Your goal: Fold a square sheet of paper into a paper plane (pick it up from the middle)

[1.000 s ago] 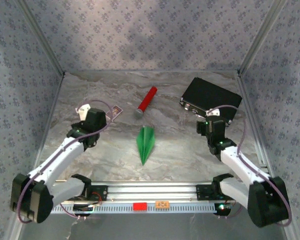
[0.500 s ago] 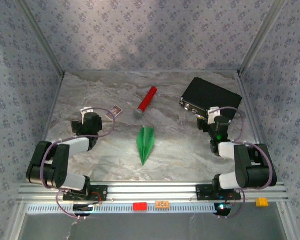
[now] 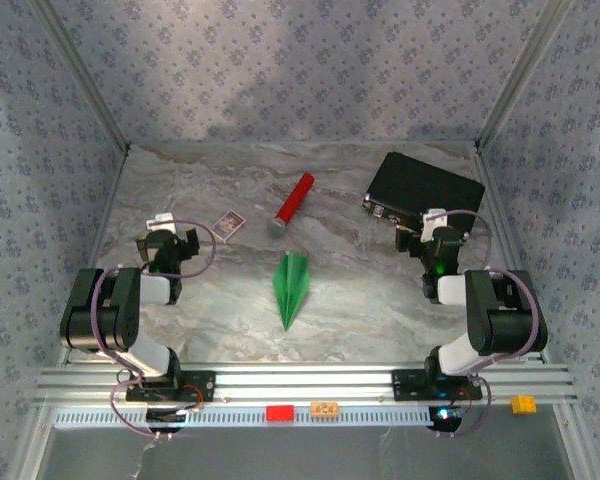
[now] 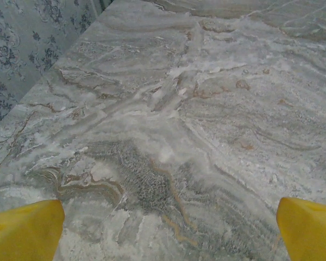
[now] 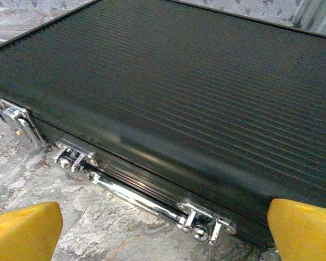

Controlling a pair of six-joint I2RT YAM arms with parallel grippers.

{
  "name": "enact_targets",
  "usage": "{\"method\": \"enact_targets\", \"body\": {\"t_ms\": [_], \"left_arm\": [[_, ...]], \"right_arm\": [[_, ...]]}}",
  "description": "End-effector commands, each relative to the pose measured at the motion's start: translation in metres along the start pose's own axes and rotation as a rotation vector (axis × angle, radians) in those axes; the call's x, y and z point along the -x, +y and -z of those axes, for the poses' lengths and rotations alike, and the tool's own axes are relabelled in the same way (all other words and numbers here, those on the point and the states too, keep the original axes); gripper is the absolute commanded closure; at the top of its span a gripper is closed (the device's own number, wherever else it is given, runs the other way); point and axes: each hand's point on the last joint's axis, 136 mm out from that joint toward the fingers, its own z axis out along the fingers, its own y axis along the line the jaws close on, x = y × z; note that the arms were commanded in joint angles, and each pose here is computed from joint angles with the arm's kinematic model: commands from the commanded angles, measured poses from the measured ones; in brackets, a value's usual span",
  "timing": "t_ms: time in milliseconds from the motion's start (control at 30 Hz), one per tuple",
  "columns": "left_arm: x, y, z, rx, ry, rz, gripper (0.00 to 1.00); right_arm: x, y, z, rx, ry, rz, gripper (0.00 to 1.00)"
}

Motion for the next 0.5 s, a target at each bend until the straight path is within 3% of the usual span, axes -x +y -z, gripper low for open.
{"method": "enact_targets", "body": {"t_ms": [0,400,467], "left_arm": [[0.018,-0.004,0.0,-0.019,-0.055,0.03,0.0],[0.019,-0.005,0.0,-0.022,-0.056,0.026,0.0],[0.019,-0.022,0.0,-0.117,-0.05,-0.01,0.0]], "right_arm": [[0.001,-0.01,-0.003,-0.05,0.009,-0.026,0.01],[0.002,-0.009,-0.003,-0.055,0.006,-0.018,0.01],[0.002,-0.008,-0.003,-0.047,0.008,-0.02,0.01]]}}
